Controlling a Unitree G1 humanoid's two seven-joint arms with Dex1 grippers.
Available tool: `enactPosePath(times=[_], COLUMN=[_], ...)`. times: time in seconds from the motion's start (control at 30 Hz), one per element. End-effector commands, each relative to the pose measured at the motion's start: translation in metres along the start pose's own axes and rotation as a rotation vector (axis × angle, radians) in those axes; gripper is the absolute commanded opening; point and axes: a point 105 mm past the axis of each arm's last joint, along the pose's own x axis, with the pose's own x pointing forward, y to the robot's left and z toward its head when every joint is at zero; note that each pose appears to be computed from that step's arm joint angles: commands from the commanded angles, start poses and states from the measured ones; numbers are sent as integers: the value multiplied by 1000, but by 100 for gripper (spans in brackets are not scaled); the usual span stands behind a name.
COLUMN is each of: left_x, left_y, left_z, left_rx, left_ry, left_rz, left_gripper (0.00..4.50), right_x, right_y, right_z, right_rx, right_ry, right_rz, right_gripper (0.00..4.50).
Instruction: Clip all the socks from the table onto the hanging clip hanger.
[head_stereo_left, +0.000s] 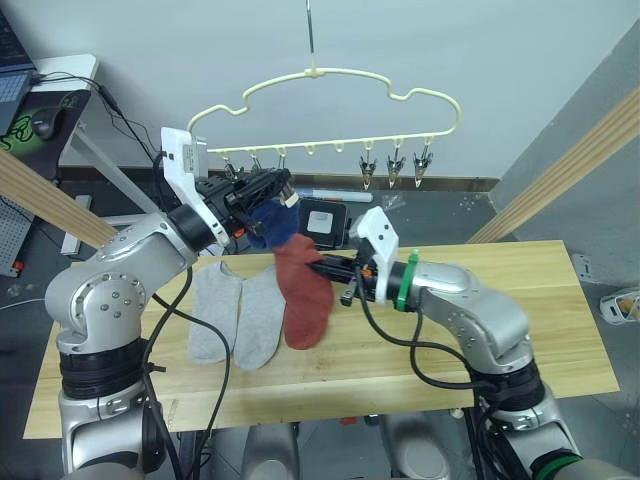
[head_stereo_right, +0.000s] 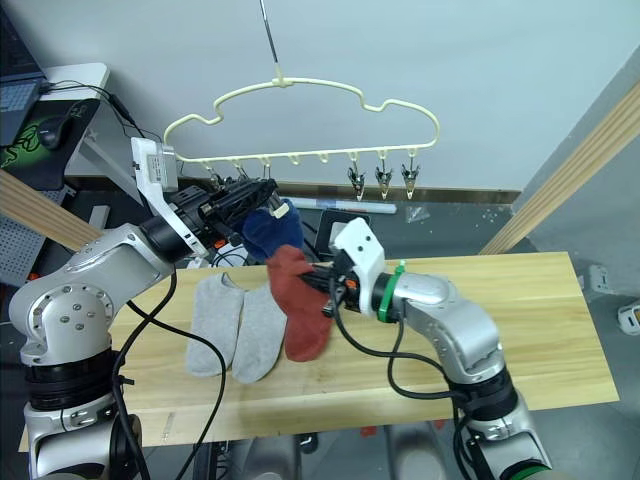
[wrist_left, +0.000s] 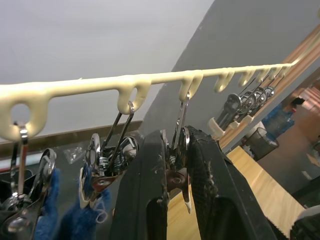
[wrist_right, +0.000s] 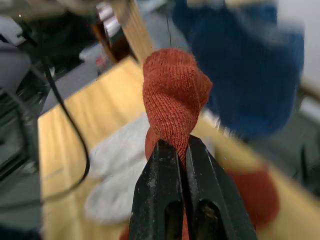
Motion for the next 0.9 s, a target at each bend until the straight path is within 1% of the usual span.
enactPosePath(times=[0.03,0.13,0.17,0.2,0.3,0.37,0.47,0.57,0.63,0.67,0.7,0.73,0.83,0.9], left_x=[-2,-2,-2,-2,-2,-1,-1,-1,-1,-1,-1,-1,-1,-1], left_y=[-5,-6,-6,-6,-7,-7,-8,-8,-8,-7,-7,-8,-7,-7], left_z=[8,8,7,7,6,5,5,4,3,3,2,2,2,2], left_rx=[43,51,53,54,57,59,63,65,65,65,65,65,63,61], left_ry=[-27,-24,-23,-22,-20,-19,-19,-18,-17,-17,-18,-18,-19,-19], left_rz=[-20,-25,-26,-27,-28,-29,-29,-26,-24,-24,-24,-24,-25,-25], left_gripper=[32,32,32,32,32,32,32,32,32,32,32,32,32,32], right_x=[-16,-32,-34,-36,-31,-28,-24,-27,-29,-30,-30,-29,-29,-29], right_y=[-10,-30,-34,-36,-63,-71,-83,-91,-93,-92,-89,-87,-83,-87], right_z=[-20,-48,-54,-56,-68,-71,-69,-58,-50,-47,-45,-44,-42,-44], right_rx=[74,65,52,42,23,6,-60,-139,-167,-172,-170,-165,-113,-98], right_ry=[93,235,264,277,307,311,286,237,199,184,168,158,108,80], right_rz=[-33,-92,-102,-106,-228,-261,-325,-382,-401,-407,-399,-392,-398,-452], right_gripper=[0,0,0,0,0,0,68,168,241,269,312,339,443,447])
